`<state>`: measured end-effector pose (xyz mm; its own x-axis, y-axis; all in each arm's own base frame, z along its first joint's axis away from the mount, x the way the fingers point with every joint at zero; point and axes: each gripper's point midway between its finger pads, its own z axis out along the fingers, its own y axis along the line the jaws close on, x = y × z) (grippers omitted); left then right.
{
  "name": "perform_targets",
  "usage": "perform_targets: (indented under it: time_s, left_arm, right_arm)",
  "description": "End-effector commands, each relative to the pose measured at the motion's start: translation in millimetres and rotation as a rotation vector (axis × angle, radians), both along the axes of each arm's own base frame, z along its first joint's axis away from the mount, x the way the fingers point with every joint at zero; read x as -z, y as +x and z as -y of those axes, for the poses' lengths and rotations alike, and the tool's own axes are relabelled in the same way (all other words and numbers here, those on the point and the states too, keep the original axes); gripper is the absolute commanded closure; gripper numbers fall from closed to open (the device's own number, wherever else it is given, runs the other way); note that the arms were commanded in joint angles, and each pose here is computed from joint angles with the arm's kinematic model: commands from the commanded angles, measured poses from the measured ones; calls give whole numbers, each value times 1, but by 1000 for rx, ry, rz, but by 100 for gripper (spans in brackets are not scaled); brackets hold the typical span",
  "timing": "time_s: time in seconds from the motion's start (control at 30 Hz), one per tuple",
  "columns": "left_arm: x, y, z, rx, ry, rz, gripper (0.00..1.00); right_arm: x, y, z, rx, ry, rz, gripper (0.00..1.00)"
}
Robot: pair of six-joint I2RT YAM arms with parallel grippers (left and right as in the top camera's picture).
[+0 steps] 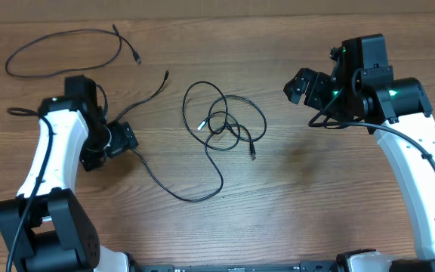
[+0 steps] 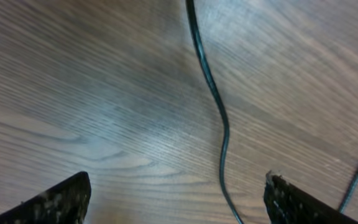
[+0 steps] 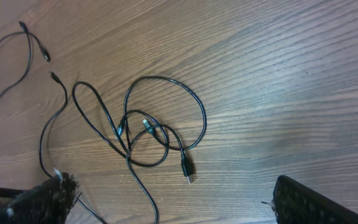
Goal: Untangle cables
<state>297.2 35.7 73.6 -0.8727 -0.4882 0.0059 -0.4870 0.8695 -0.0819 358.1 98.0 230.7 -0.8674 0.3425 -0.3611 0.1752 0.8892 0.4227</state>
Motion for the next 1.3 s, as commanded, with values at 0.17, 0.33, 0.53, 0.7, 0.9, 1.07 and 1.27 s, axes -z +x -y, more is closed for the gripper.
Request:
perform_targets:
  time_s: [0.17, 0.33, 0.53, 0.7, 0.9, 1.07, 1.27]
  left_arm:
    - [53, 7, 2, -93, -7, 110, 31]
    - [67, 14, -6, -106, 37, 145, 51]
    - [70, 24, -12, -110, 71, 180, 86]
    - [63, 27, -14, -90, 74, 183, 96]
    - [-32, 42, -36, -153, 87, 237, 96]
    - [-171, 50, -44, -219, 20, 530, 96]
    - [-366, 29, 39, 91, -351, 1171, 96]
  right_arm:
    - [-4, 1, 2, 0, -7, 14, 0]
    - [-4, 1, 2, 0, -7, 14, 0]
    - [-4, 1, 2, 0, -7, 14, 0]
    - [-4, 1, 2, 0, -7, 14, 0]
    - [-4, 1, 2, 0, -7, 14, 0]
    - [-4, 1, 2, 0, -7, 14, 0]
    - [-4, 1, 2, 0, -7, 14, 0]
